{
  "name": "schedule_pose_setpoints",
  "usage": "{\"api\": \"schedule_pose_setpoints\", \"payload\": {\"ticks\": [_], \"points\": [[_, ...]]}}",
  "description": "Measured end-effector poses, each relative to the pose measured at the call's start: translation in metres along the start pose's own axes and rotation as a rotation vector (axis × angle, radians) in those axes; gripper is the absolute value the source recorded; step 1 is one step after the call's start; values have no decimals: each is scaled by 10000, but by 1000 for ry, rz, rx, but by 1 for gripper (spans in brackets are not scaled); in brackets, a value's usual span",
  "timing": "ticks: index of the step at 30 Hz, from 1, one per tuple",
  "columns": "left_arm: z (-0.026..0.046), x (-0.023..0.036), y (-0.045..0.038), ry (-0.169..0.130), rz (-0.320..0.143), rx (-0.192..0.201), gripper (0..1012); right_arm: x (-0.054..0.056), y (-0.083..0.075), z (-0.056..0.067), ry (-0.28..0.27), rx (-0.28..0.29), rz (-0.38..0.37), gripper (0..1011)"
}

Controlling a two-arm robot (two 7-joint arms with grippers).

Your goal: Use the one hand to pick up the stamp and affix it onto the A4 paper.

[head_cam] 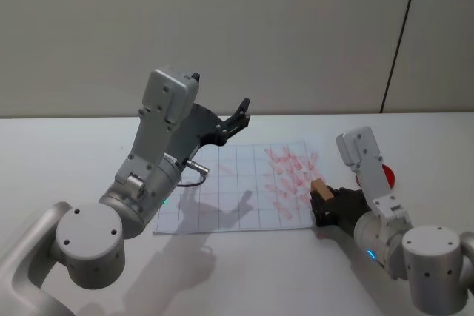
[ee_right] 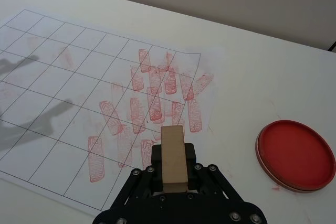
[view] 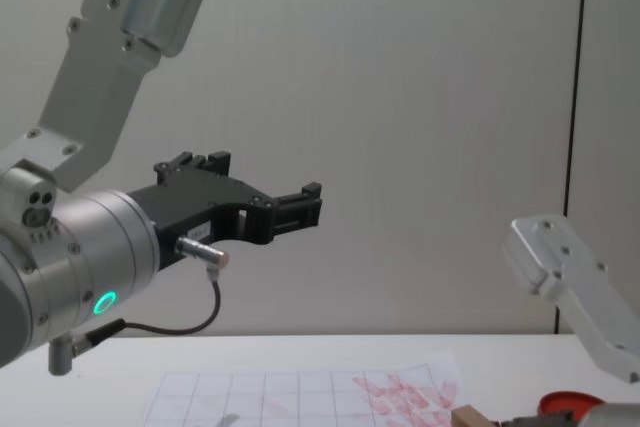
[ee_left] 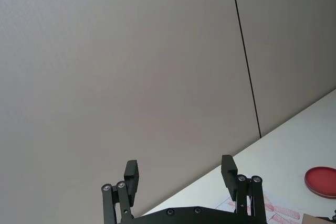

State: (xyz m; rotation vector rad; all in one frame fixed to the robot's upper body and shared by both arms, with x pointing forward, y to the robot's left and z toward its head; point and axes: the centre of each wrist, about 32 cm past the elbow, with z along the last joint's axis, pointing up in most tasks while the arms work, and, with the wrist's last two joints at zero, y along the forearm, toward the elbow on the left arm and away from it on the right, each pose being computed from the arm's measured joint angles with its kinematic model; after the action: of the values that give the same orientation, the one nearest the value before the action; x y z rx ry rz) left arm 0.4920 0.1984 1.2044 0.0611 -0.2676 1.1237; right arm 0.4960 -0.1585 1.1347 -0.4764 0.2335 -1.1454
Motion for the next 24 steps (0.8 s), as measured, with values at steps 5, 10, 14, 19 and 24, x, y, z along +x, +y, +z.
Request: {"api": "schedule_pose_setpoints", "payload": {"ticks": [5, 10, 14, 19, 24], "points": [[0, 0, 0, 0, 0, 0, 1001, 5, 20, -17, 7, -5, 1, 220], [0, 0, 0, 0, 0, 0, 1001, 9, 31, -32, 12, -9, 3, 220], [0, 0, 0, 0, 0, 0, 1001, 13, 38, -39, 16, -11, 3, 220], [0, 0, 0, 0, 0, 0, 1001, 20, 42, -41, 20, -11, 3, 220], [0, 0, 0, 0, 0, 0, 1001, 29, 34, -25, 29, -4, 4, 220]]}}
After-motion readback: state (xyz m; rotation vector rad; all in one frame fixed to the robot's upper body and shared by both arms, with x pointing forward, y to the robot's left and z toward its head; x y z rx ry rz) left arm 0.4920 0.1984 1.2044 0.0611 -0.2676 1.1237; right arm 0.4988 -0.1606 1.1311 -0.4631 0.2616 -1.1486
